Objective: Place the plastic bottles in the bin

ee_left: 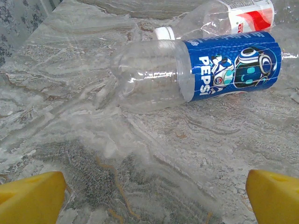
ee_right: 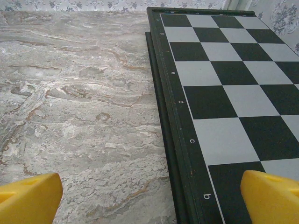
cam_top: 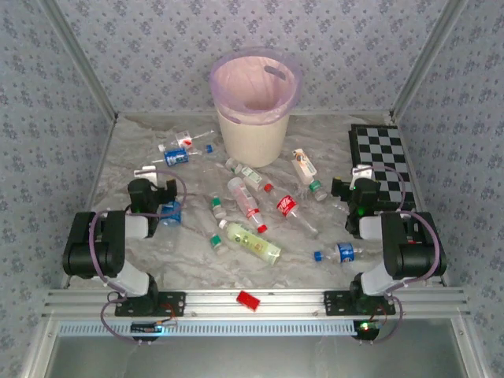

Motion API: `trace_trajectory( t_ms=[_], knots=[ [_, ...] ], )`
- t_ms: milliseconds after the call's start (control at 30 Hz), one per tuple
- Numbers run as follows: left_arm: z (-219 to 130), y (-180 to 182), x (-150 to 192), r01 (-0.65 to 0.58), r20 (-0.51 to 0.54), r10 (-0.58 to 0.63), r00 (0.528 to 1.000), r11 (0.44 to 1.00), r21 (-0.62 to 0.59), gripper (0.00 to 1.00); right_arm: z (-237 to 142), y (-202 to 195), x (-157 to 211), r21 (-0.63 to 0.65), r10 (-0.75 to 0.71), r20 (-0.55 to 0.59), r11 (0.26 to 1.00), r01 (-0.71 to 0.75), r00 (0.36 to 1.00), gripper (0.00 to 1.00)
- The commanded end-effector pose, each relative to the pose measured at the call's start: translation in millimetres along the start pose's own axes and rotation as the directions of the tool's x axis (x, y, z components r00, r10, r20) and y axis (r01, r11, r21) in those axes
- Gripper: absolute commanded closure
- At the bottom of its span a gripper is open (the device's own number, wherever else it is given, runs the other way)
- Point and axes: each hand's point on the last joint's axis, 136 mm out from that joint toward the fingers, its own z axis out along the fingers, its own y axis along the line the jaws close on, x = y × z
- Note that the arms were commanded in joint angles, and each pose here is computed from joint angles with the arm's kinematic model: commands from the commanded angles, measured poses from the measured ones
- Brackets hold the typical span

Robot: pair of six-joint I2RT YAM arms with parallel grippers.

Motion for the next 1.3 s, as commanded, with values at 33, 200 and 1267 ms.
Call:
trace_trajectory(
  t_ms=[33, 200, 1267],
  knots=[
    [1, -3, -14, 0.001, 0.042, -0.002, 0.999, 1.000, 0.012, 0.01, 1, -1, -4, -0.002, 0.012, 0.019, 1.000, -0.011, 1.000, 0.00],
    [1, -3, -14, 0.000, 0.044, -0.001, 0.999, 1.000, 0.011, 0.01, 1, -1, -4, -0.001, 0.012, 0.018, 1.000, -0.012, 1.000, 0.00],
    [-48, -11, -82, -0.014, -0.086, 0.008, 0.996, 0.998, -0.063, 0.01, -22, 1, -60, 0.017, 0.041, -0.156, 0.999, -0.039, 0.987, 0.00]
  ],
)
